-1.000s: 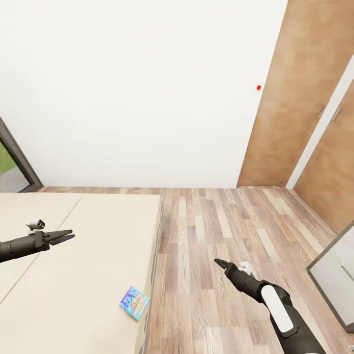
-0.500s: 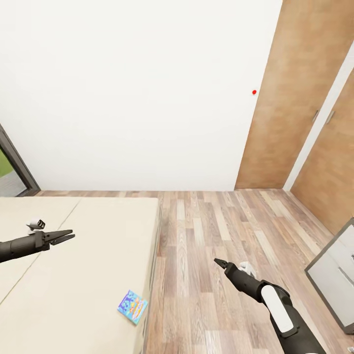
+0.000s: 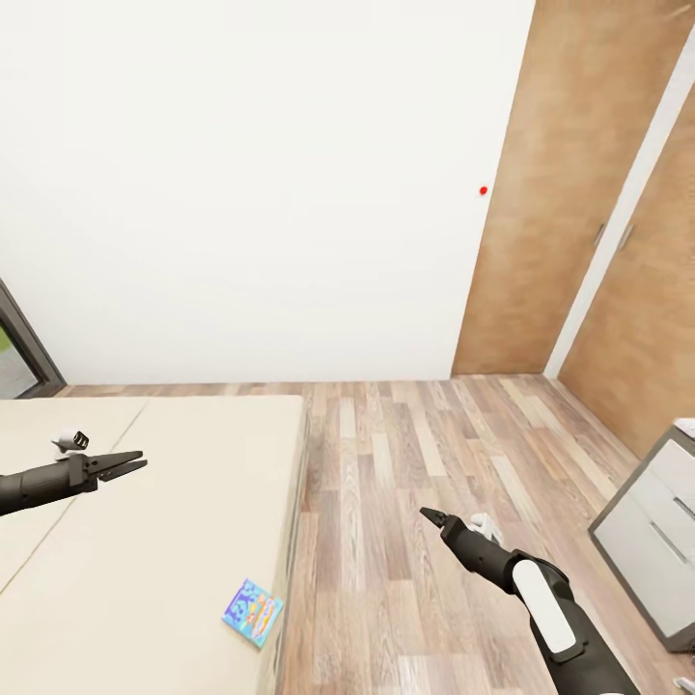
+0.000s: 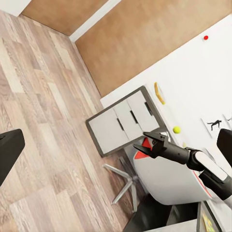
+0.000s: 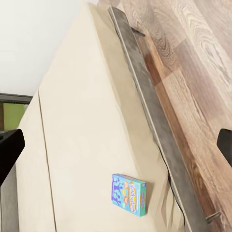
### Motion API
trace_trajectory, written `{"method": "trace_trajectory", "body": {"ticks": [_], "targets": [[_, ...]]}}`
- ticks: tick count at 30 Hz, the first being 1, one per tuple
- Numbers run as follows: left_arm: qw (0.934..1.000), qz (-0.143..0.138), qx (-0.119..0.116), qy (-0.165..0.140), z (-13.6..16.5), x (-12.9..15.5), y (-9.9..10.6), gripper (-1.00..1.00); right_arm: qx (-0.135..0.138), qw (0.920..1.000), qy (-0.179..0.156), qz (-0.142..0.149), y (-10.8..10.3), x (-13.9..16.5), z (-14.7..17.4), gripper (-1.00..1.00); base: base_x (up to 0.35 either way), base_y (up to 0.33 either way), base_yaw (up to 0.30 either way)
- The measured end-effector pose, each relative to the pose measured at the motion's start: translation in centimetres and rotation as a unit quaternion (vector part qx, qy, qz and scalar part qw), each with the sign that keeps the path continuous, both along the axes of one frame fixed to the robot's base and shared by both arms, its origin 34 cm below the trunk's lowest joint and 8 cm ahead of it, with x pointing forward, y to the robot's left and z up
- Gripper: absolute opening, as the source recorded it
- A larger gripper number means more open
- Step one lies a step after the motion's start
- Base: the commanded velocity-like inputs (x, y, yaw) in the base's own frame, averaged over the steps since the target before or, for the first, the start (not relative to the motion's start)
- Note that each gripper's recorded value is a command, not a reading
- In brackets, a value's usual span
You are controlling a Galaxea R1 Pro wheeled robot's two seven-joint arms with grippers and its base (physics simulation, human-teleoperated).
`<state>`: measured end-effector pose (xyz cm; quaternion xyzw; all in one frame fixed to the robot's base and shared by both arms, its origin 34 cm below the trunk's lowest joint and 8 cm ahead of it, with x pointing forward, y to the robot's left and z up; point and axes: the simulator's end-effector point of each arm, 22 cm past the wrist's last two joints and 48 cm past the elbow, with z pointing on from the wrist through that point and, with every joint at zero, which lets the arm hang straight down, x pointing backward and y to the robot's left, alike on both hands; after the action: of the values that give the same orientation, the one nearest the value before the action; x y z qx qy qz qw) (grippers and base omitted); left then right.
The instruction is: Put all the toys in the child's room - the three board games (two on the bed and one on the table), the two jigsaw puzzles on the table, and the tennis ball on the table - inside the toy box on the table in the child's room.
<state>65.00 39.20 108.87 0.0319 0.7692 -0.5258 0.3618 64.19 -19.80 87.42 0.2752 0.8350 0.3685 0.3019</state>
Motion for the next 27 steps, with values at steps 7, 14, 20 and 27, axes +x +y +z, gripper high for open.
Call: {"method": "trace_trajectory", "body": {"ticks": [7,14,20,27], "targets": [[1.0,0.0,0.0,-0.005,0.6,-0.1,0.0,1.0,0.0,1.0,-0.007,0.0,0.0,0.2,0.7,1.0,0.0,0.0,-0.055],[1.0,0.0,0.0,-0.007,0.8,-0.1,0.0,1.0,0.0,0.9999,-0.011,0.001,0.2,0.3,1.1,1.0,0.0,0.0,0.044],[0.9999,0.0,0.0,-0.01,1.1,-0.2,0.0,1.0,0.0,0.9999,-0.015,0.0,0.1,0.4,1.4,1.0,0.0,0.0,0.169],[0.9999,0.0,0.0,-0.013,1.4,-0.2,0.0,1.0,0.0,0.9999,-0.017,0.0,0.1,0.5,1.7,1.0,0.0,0.0,0.091]]}}
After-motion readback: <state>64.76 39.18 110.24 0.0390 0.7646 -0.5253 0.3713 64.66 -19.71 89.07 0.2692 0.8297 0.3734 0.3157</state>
